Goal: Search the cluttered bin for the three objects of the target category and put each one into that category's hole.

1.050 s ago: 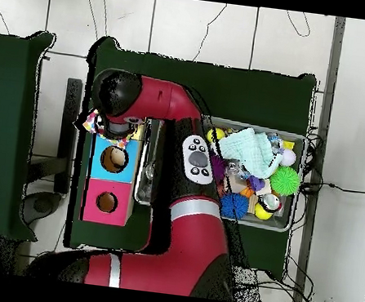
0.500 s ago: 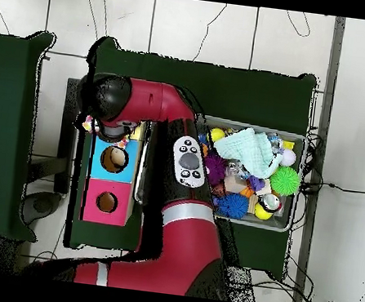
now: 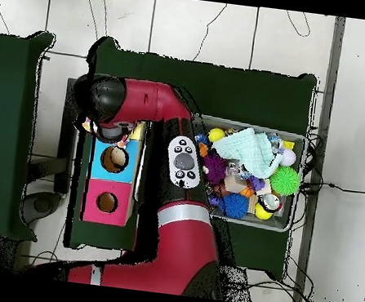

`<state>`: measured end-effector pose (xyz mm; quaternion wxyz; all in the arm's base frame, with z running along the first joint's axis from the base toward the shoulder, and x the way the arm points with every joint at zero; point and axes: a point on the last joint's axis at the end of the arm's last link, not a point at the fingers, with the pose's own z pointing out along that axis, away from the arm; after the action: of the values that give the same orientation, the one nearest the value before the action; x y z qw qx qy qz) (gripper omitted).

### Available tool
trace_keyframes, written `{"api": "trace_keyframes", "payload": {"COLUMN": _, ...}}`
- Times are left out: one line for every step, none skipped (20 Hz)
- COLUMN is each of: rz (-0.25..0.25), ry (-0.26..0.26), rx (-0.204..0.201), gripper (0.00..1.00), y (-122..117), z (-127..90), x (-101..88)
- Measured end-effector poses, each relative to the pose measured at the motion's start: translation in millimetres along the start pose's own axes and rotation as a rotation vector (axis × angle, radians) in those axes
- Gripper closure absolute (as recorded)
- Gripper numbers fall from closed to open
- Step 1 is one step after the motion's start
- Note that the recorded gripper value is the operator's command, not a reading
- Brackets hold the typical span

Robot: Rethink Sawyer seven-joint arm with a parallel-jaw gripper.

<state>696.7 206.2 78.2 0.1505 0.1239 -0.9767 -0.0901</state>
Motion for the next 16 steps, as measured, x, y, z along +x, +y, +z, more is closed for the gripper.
{"api": "trace_keyframes", "payload": {"rz": 0.0, "ry": 0.0, "rx": 0.0, "gripper": 1.0, "y": 0, "z": 0, "x": 0.1}}
{"api": "trace_keyframes", "payload": {"rz": 0.0, "ry": 0.0, "rx": 0.001, "gripper": 1.0, "y": 0, "z": 0, "x": 0.1}}
{"api": "trace_keyframes", "payload": {"rz": 0.0, "ry": -0.001, "rx": 0.002, "gripper": 1.0, "y": 0, "z": -1, "x": 0.0}}
{"api": "trace_keyframes", "payload": {"rz": -0.001, "ry": -0.002, "rx": 0.003, "gripper": 1.0, "y": 0, "z": -1, "x": 0.0}}
{"api": "trace_keyframes", "payload": {"rz": 0.0, "ry": -0.004, "rx": 0.004, "gripper": 1.0, "y": -1, "z": -2, "x": -0.1}}
{"api": "trace_keyframes", "payload": {"rz": 0.0, "ry": -0.01, "rx": 0.007, "gripper": 1.0, "y": -1, "z": -3, "x": -0.7}}
{"api": "trace_keyframes", "payload": {"rz": 0.0, "ry": -0.016, "rx": 0.009, "gripper": 1.0, "y": -2, "z": -4, "x": -1.3}}
{"api": "trace_keyframes", "payload": {"rz": 0.001, "ry": -0.022, "rx": 0.012, "gripper": 1.0, "y": -3, "z": -4, "x": -1.9}}
{"api": "trace_keyframes", "payload": {"rz": 0.002, "ry": -0.043, "rx": 0.018, "gripper": 1.0, "y": -5, "z": -6, "x": -4.3}}
{"api": "trace_keyframes", "payload": {"rz": 0.003, "ry": -0.054, "rx": 0.021, "gripper": 1.0, "y": -6, "z": -7, "x": -5.5}}
{"api": "trace_keyframes", "payload": {"rz": 0.004, "ry": -0.078, "rx": 0.028, "gripper": 1.0, "y": -8, "z": -9, "x": -8.2}}
{"api": "trace_keyframes", "payload": {"rz": 0.005, "ry": -0.099, "rx": 0.034, "gripper": 1.0, "y": -9, "z": -11, "x": -10.5}}
{"api": "trace_keyframes", "payload": {"rz": 0.007, "ry": -0.119, "rx": 0.041, "gripper": 1.0, "y": -11, "z": -12, "x": -12.8}}
{"api": "trace_keyframes", "payload": {"rz": 0.008, "ry": -0.141, "rx": 0.048, "gripper": 1.0, "y": -13, "z": -14, "x": -15.2}}
{"api": "trace_keyframes", "payload": {"rz": 0.009, "ry": -0.151, "rx": 0.051, "gripper": 1.0, "y": -14, "z": -15, "x": -16.3}}
{"api": "trace_keyframes", "payload": {"rz": 0.009, "ry": -0.162, "rx": 0.054, "gripper": 1.0, "y": -15, "z": -16, "x": -17.4}}
